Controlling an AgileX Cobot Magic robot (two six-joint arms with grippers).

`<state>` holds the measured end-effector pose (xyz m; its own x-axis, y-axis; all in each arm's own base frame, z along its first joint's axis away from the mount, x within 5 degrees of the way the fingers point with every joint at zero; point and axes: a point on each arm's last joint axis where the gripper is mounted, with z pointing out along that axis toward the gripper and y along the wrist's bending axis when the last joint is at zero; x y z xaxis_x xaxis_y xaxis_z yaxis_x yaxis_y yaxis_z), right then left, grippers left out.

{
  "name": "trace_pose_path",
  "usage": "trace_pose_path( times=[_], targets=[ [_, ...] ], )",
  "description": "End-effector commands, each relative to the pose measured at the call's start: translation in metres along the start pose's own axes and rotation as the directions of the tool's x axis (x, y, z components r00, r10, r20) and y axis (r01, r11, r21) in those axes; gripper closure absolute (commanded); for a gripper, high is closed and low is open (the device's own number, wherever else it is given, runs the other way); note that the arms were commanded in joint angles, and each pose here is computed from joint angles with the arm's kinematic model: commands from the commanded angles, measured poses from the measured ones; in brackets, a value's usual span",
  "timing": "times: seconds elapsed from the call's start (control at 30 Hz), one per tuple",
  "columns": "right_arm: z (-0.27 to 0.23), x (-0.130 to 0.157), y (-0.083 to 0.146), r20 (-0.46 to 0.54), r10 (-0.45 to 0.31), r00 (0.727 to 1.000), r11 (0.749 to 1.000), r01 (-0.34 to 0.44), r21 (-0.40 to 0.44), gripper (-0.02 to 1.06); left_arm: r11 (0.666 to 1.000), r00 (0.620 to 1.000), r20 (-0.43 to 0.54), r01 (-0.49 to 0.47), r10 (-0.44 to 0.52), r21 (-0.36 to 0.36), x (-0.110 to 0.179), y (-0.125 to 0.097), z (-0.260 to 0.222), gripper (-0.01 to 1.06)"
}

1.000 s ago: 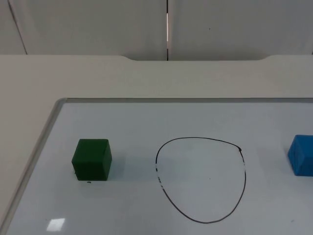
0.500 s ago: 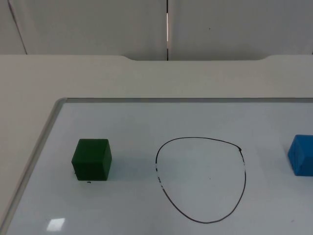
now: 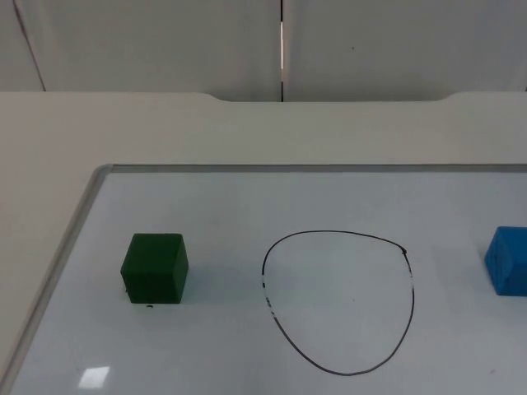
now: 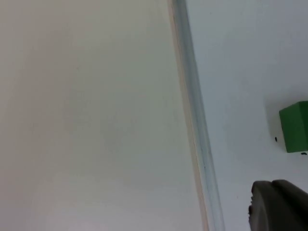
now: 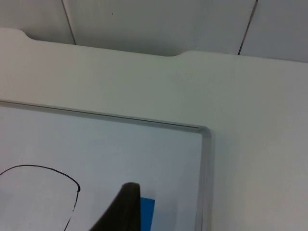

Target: Push the two cubes into the marked area.

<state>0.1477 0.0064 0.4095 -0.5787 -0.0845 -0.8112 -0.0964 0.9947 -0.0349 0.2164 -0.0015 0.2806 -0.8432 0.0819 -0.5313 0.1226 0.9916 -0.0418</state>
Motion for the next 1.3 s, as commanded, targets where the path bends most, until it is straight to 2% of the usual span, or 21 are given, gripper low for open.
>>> trace_pose_path(
  times=[0.0, 0.2, 0.33, 0.53, 0.93, 1.27],
  targets=[
    [-0.001, -0.002, -0.001, 0.008, -0.011, 1.0, 1.0, 0.011, 0.006, 0.02, 1.0, 1.0, 0.006, 0.015, -0.015, -0.016, -0.005, 0.004, 0.009, 1.05],
    [-0.001, -0.003, -0.001, 0.015, -0.011, 1.0, 1.0, 0.011, 0.006, 0.02, 0.998, 0.998, -0.045, 0.053, -0.053, -0.02, -0.01, 0.009, 0.043, 1.05],
    [-0.001, -0.003, -0.001, 0.017, -0.011, 1.0, 1.0, 0.011, 0.007, 0.02, 0.997, 0.991, -0.112, 0.076, -0.078, -0.017, -0.009, 0.014, 0.076, 1.05],
    [-0.001, -0.003, -0.001, 0.017, -0.011, 1.0, 1.0, 0.011, 0.007, 0.02, 0.998, 0.981, -0.182, 0.068, -0.07, -0.015, -0.005, 0.013, 0.111, 1.05],
    [-0.001, -0.003, -0.001, 0.017, -0.007, 1.0, 1.0, 0.007, 0.007, 0.02, 1.0, 0.979, -0.204, -0.014, 0.018, 0.022, 0.001, -0.015, 0.165, 1.05],
    [-0.001, -0.002, -0.001, 0.012, -0.005, 1.0, 1.0, 0.005, 0.004, 0.02, 0.998, 0.963, -0.268, 0.046, -0.035, 0.036, 0.013, -0.022, 0.188, 1.05]
  ],
)
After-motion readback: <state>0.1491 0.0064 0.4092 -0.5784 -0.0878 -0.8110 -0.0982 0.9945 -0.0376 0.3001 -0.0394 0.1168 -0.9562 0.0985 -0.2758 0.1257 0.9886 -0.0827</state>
